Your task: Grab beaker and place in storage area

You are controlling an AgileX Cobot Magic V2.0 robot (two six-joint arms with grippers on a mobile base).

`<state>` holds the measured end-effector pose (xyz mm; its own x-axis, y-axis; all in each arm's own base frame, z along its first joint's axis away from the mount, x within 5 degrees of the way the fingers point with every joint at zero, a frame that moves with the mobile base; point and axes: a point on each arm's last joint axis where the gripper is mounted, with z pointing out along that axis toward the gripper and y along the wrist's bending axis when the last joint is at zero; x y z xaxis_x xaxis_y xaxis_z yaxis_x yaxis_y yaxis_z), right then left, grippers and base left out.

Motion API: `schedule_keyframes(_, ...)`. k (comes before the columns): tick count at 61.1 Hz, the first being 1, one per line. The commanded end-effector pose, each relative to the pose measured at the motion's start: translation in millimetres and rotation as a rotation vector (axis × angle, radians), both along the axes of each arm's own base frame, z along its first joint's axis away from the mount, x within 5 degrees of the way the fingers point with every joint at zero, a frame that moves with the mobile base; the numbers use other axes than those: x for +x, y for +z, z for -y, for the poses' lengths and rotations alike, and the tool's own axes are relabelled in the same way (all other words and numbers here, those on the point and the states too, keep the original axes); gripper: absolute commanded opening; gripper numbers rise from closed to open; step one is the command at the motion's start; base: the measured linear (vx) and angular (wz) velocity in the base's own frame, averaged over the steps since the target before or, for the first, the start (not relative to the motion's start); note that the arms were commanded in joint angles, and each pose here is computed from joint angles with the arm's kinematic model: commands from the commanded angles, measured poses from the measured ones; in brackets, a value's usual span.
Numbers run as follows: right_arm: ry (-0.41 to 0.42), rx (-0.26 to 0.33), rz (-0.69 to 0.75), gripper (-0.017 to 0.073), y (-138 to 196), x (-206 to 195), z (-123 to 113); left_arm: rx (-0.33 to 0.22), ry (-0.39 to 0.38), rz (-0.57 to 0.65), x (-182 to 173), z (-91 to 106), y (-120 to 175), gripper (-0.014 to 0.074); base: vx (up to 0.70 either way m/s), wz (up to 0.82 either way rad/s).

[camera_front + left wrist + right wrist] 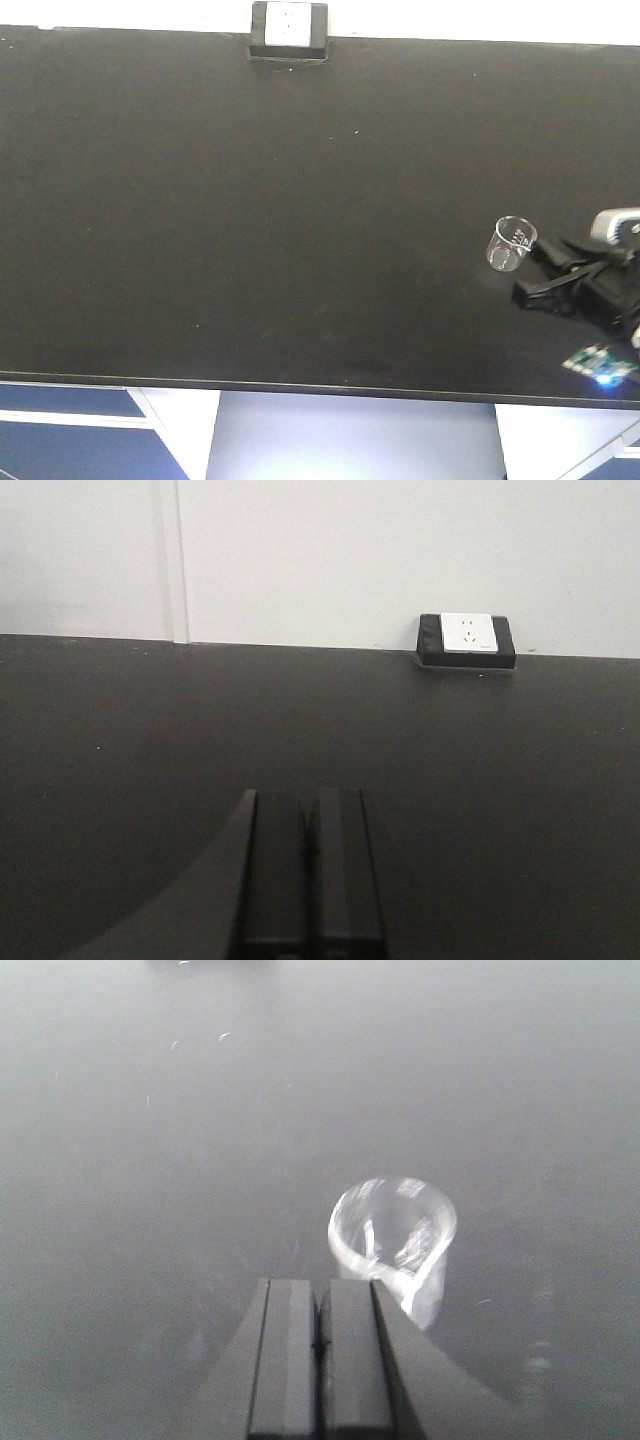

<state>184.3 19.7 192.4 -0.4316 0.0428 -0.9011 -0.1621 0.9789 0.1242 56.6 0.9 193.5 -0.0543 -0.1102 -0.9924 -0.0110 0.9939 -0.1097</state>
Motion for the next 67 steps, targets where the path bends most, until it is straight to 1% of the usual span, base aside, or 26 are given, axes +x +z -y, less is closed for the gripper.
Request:
schedule_keyframes(1, 0.023, -0.021, 0.118, -0.0008, 32, -5, -1, -0.012, -0.019, 0.074, 0, 1.5, 1, -0.0008, 0.00, 0.00)
schedule_keyframes(7, 0.057, -0.065, 0.229, -0.0008, 51, -18, -2, -0.012, -0.019, 0.074, 0, 1.5, 1, -0.0008, 0.00, 0.00)
schedule_keyframes(11, 0.064, -0.080, 0.292, -0.0008, 61, -26, -3, -0.012, -0.019, 0.074, 0, 1.5, 1, -0.0008, 0.00, 0.00)
schedule_keyframes(23, 0.059, -0.086, 0.447, -0.0008, 84, -48, -2, -0.012, -0.019, 0.074, 0, 1.5, 1, -0.0008, 0.00, 0.00)
schedule_keyframes(29, 0.058, -0.086, 0.485, -0.0008, 89, -54, -2, -0.012, -0.019, 0.074, 0, 1.5, 1, -0.0008, 0.00, 0.00)
schedule_keyframes(45, 0.059, -0.086, 0.503, -0.0008, 91, -57, -3, -0.012, -0.019, 0.074, 0, 1.5, 1, -0.0008, 0.00, 0.00)
schedule_keyframes(54, 0.110, -0.089, 0.472, -0.0008, 87, -56, -9, -0.012, -0.019, 0.074, 0, 1.5, 1, -0.0008, 0.00, 0.00)
schedule_keyframes(59, 0.131, -0.072, 0.477, -0.0008, 87, -58, -13, -0.012, -0.019, 0.074, 0, 1.5, 1, -0.0008, 0.00, 0.00)
schedule_keyframes(62, 0.120, -0.056, 0.484, -0.0008, 89, -59, -12, -0.012, -0.019, 0.074, 0, 1.5, 1, -0.0008, 0.00, 0.00)
schedule_keyframes(67, 0.080, -0.054, 0.497, -0.0008, 91, -61, -8, -0.012, -0.019, 0.074, 0, 1.5, 1, -0.0008, 0.00, 0.00)
